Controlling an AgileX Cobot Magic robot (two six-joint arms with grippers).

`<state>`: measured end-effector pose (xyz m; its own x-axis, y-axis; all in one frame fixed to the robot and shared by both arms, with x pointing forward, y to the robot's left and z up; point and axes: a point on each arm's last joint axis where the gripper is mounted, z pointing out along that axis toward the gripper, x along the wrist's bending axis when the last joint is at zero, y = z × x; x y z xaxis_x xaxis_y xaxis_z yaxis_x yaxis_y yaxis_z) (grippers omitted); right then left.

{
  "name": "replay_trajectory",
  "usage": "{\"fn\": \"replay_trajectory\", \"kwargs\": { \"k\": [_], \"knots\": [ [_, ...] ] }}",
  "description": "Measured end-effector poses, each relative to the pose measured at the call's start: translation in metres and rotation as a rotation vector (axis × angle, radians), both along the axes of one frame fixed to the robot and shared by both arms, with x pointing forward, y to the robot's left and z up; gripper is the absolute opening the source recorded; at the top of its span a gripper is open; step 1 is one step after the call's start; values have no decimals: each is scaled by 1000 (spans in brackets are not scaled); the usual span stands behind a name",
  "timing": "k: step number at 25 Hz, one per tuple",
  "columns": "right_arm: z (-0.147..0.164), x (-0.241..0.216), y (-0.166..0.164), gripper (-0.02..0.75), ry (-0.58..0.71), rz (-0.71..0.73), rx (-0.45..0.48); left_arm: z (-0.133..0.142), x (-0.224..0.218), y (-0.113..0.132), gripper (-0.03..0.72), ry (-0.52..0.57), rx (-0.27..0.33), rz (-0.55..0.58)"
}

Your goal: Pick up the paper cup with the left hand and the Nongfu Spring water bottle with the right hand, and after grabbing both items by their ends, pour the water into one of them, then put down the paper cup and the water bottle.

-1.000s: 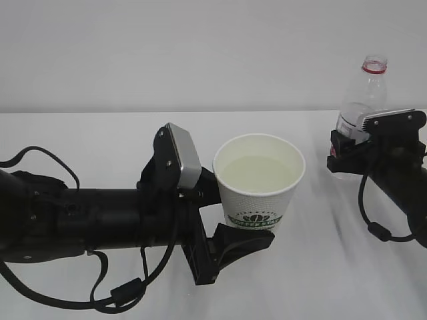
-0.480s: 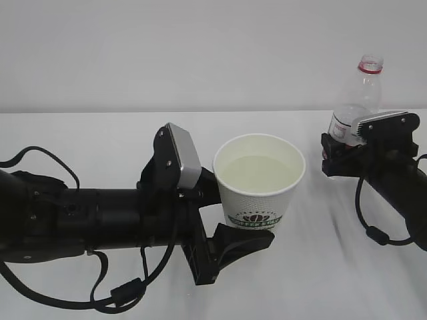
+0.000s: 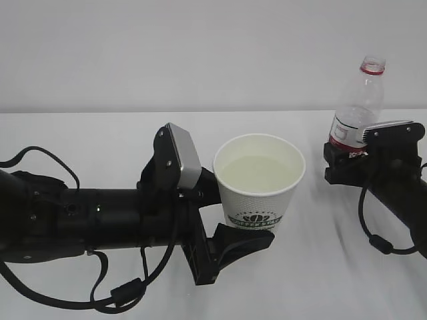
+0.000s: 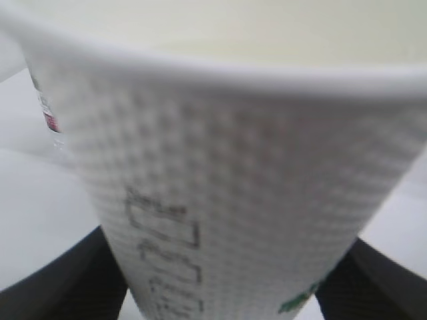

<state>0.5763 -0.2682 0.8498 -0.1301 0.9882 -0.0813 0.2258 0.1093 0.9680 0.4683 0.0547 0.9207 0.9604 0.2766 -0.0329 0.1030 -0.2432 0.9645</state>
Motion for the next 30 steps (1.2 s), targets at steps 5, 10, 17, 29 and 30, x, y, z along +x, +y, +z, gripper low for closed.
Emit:
{"fn": "replay_trajectory", "kwargs": {
  "k": [5, 10, 17, 29, 30],
  "knots": [
    [2, -4, 1, 609, 10, -1, 46, 0, 0, 0, 585, 0, 0, 0],
    [16, -11, 1, 609, -14, 7, 51, 0, 0, 0, 585, 0, 0, 0],
    [34, -29, 0, 608, -37, 25, 8, 0, 0, 0, 585, 0, 0, 0],
    [56, -60, -1, 596, -58, 47, -7, 0, 0, 0, 585, 0, 0, 0],
    [58, -63, -1, 596, -61, 48, -7, 0, 0, 0, 585, 0, 0, 0]
  ]
}}
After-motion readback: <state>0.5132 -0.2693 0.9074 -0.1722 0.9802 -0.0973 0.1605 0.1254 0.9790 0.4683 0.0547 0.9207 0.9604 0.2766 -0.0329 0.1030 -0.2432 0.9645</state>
